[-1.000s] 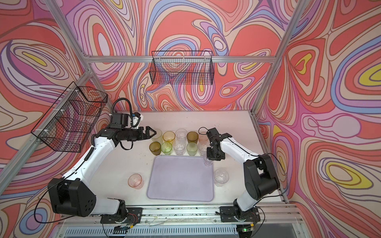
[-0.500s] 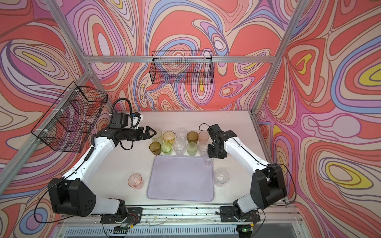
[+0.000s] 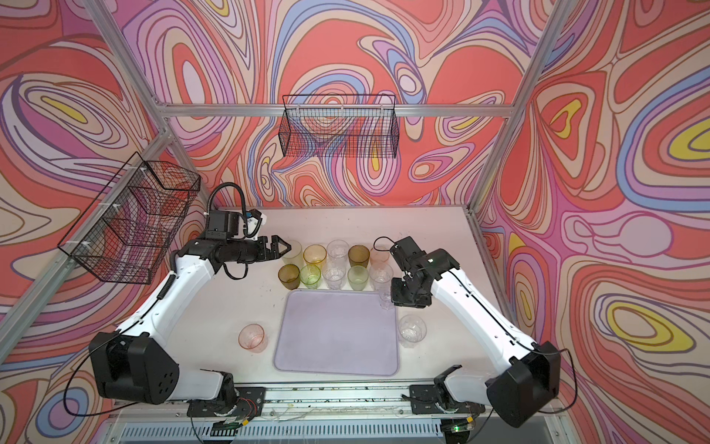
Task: Place the glasses into the tray
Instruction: Place the glass on the tray, then pick up the glass from the bottom-right of the table.
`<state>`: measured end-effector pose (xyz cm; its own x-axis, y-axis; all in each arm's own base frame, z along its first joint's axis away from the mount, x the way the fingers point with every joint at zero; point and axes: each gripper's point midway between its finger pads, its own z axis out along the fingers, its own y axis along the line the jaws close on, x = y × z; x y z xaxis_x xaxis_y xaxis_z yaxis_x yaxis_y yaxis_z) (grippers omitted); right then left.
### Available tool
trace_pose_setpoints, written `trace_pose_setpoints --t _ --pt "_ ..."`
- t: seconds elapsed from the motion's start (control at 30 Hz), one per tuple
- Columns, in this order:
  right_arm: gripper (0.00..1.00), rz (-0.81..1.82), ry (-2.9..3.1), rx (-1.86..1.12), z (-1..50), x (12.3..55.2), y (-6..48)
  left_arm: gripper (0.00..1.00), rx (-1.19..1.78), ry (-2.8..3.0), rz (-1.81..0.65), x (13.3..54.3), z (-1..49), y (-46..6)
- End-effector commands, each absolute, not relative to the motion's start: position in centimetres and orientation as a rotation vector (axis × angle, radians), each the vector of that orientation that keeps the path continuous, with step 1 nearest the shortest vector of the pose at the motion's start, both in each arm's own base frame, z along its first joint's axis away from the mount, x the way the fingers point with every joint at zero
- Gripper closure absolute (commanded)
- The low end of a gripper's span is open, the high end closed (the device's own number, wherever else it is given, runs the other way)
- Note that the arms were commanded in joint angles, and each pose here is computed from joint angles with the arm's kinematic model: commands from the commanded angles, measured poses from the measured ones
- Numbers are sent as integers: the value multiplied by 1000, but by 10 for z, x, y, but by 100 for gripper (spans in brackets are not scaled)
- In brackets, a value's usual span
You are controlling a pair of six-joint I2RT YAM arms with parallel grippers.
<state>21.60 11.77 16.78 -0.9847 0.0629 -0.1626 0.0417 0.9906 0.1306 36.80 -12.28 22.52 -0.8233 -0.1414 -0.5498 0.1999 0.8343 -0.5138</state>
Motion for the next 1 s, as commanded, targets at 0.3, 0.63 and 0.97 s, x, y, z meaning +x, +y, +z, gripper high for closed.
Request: trace_pose_setpoints --t 0.3,0.63,0.97 --pt "64 143 3108 95 132 172 127 6 40 2437 -765 367 223 -124" --pt "72 92 3141 91 105 168 127 6 40 2441 -769 367 222 -124" --pt "78 42 3148 77 86 169 124 6 38 2444 -772 368 221 -125"
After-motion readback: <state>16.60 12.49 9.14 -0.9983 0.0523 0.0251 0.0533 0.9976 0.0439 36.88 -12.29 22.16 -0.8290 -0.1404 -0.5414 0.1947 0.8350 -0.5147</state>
